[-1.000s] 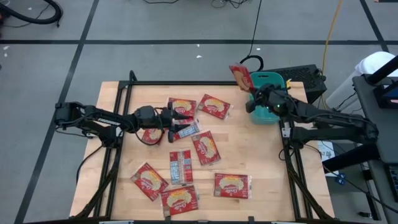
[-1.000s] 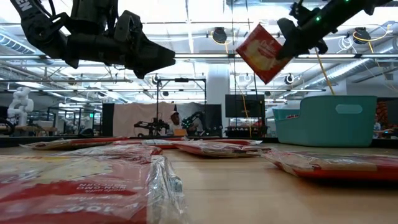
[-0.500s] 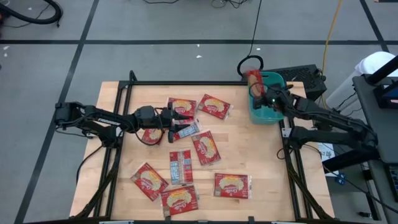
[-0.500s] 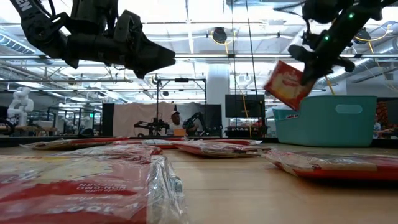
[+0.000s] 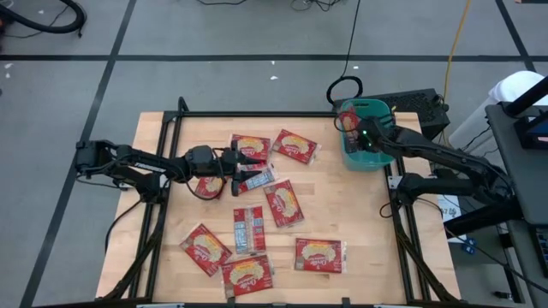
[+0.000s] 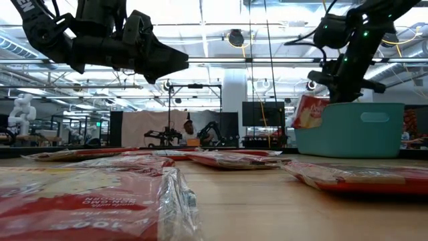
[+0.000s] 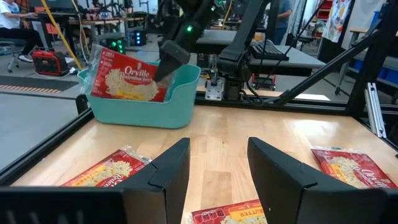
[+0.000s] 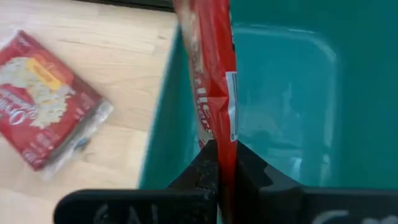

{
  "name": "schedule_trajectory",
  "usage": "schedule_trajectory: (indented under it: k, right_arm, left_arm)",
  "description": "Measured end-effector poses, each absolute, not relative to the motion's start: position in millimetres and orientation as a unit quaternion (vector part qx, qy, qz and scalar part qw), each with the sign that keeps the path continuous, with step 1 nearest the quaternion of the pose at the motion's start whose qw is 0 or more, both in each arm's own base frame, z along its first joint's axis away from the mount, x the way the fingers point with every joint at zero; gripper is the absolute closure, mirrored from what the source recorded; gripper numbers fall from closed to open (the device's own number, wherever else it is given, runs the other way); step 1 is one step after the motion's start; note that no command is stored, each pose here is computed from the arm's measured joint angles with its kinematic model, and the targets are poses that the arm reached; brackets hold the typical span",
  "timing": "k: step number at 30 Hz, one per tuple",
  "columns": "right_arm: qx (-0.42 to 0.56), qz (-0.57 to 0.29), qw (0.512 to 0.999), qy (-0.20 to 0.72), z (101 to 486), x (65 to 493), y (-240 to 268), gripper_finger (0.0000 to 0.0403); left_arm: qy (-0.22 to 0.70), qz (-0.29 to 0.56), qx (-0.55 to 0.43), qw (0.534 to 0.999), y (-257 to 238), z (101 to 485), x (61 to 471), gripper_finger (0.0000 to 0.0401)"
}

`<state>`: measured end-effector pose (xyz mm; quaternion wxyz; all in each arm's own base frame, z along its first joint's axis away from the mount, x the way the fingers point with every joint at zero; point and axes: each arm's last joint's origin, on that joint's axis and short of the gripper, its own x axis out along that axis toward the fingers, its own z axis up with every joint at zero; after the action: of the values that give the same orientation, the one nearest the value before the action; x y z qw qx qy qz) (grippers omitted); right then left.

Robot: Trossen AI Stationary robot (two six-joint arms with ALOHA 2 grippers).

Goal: Sort popcorn bags into baskets
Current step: Put the red popcorn bag into the green bin

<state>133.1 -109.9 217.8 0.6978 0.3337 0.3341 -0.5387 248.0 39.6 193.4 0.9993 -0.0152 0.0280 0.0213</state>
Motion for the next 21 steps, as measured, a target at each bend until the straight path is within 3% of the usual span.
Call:
schedule_trajectory:
  k: [7,14,21]
  right_arm:
    - [0.348,-0.553,0.671,0.349,212,131,-111,0.0395]
    - [0.362,-0.595,0.614,0.371,208,120,-106,0.0395]
    - [0.375,-0.604,0.606,0.357,208,120,-106,0.0394]
  left_arm:
    - [0.028,0.021,-0.018,0.999,40,193,248,0.0235]
    - [0.029,0.021,-0.019,0.999,40,193,248,0.0235]
    - [0.029,0.021,-0.020,0.999,40,193,248,0.0235]
